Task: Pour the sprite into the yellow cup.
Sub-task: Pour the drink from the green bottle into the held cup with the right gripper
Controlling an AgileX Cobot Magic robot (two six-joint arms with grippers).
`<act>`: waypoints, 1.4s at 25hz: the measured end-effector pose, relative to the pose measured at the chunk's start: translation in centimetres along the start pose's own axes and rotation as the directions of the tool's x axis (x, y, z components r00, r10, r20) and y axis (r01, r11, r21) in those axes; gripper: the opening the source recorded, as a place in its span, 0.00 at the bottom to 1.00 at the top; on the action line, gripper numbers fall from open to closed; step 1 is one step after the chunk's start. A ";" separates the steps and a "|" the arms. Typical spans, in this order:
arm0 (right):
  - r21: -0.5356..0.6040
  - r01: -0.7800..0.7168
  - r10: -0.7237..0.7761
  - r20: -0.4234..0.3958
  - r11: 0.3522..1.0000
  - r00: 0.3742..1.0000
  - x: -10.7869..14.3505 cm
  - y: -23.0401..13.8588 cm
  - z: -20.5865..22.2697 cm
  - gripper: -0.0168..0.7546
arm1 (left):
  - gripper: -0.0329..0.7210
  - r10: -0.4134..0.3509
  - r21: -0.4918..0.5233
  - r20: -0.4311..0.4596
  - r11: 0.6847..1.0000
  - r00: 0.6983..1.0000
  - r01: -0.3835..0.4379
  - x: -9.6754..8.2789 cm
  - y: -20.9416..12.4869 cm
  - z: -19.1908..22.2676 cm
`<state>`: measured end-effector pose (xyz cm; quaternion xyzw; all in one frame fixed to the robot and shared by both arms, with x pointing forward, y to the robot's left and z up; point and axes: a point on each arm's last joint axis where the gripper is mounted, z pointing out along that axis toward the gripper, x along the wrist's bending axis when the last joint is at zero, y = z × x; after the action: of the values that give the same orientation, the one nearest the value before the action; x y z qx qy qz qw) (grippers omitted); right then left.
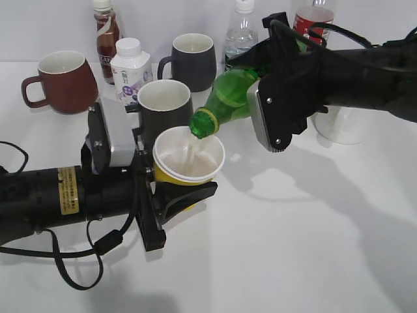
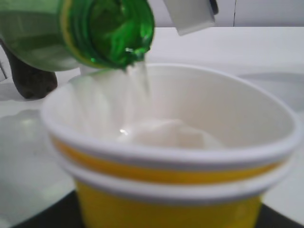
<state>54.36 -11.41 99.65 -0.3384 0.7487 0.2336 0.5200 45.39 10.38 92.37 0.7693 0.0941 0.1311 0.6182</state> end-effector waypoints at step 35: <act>0.006 0.055 -0.055 0.019 0.998 0.998 -0.2 0.0 0.0 0.60 | 0.51 -0.002 0.014 -0.003 1.000 1.000 0.002 0.0 -0.1 0.0</act>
<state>54.43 -11.40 99.84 -0.3554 0.7346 0.2204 0.5343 45.42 10.42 92.25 0.7733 0.0966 0.1309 0.6128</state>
